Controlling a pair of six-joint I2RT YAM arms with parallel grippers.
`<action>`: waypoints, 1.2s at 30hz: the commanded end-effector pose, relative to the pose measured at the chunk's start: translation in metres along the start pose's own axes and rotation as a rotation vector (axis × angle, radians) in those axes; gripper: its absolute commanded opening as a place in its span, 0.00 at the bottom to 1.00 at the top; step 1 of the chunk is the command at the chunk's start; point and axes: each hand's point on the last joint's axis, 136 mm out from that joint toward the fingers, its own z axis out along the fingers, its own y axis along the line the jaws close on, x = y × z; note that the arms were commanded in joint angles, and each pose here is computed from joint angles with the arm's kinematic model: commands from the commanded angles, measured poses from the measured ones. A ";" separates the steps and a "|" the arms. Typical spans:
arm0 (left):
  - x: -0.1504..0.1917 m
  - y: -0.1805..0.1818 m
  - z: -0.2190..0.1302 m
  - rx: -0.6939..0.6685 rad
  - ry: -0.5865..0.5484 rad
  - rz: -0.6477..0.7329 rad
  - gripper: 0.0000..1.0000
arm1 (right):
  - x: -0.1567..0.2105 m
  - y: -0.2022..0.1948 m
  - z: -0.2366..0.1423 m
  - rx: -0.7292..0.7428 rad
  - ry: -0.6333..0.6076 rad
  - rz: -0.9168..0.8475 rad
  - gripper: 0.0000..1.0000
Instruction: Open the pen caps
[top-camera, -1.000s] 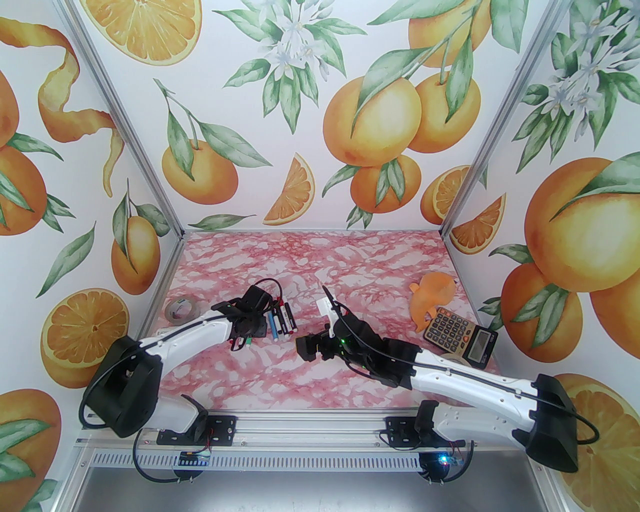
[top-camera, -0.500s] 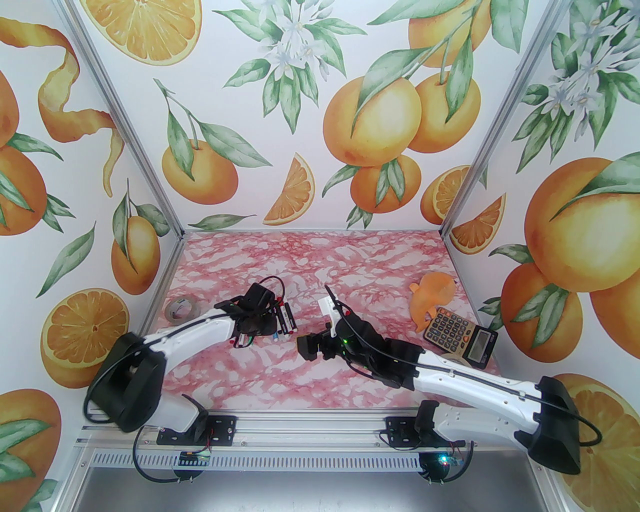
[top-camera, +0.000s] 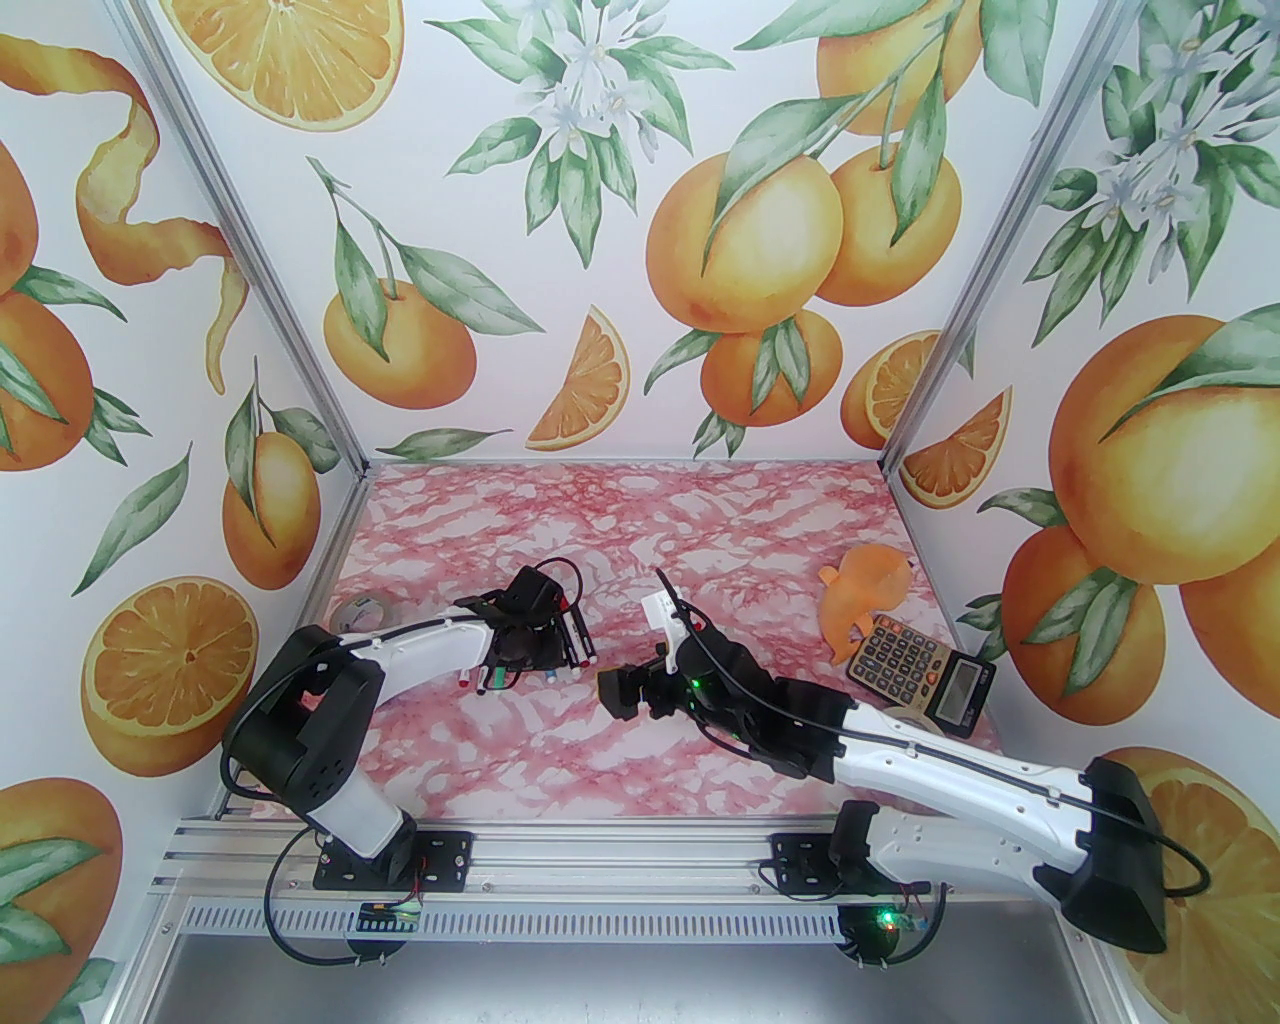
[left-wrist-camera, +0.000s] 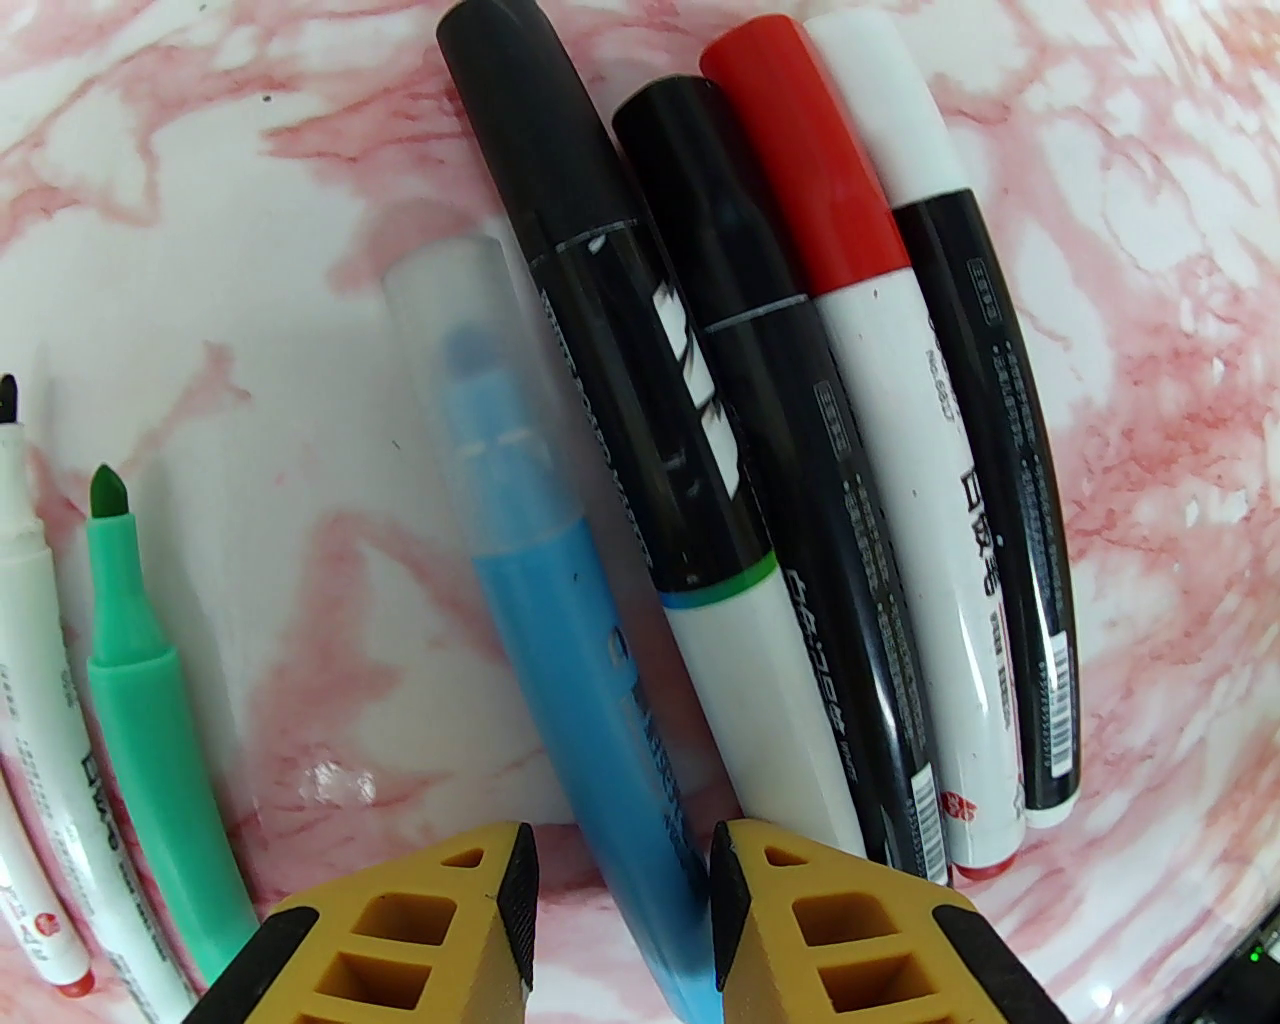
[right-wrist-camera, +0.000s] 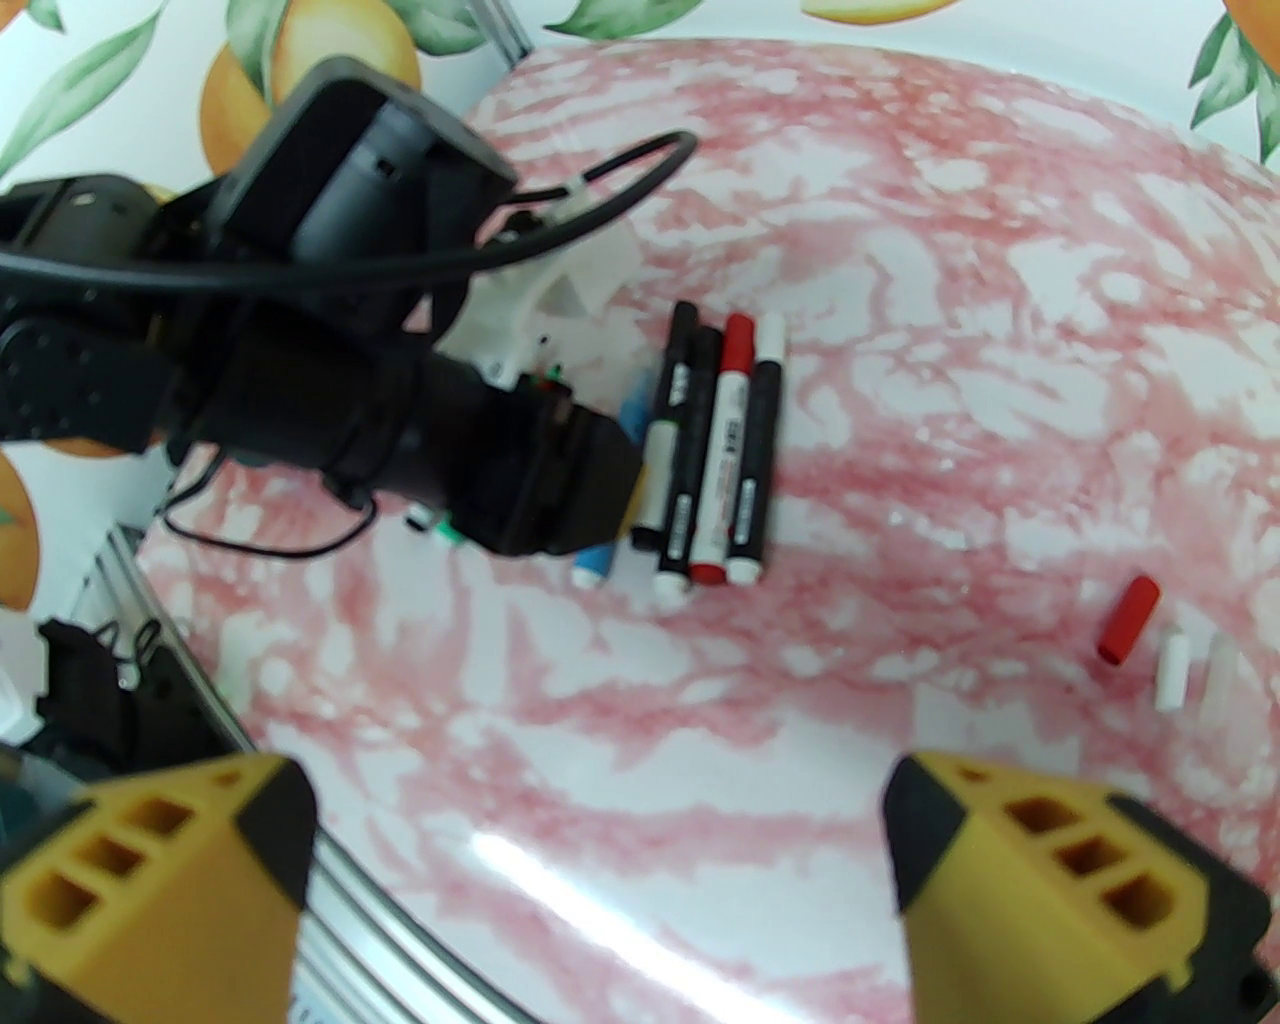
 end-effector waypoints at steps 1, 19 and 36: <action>-0.008 0.007 0.000 -0.074 -0.007 0.047 0.31 | -0.001 -0.002 -0.002 0.015 -0.013 -0.009 1.00; 0.001 0.026 0.016 -0.216 0.106 0.132 0.25 | -0.003 -0.002 -0.003 0.022 -0.012 -0.015 1.00; -0.024 0.019 -0.031 -0.131 -0.037 0.074 0.18 | -0.003 0.001 0.000 0.006 -0.013 -0.002 1.00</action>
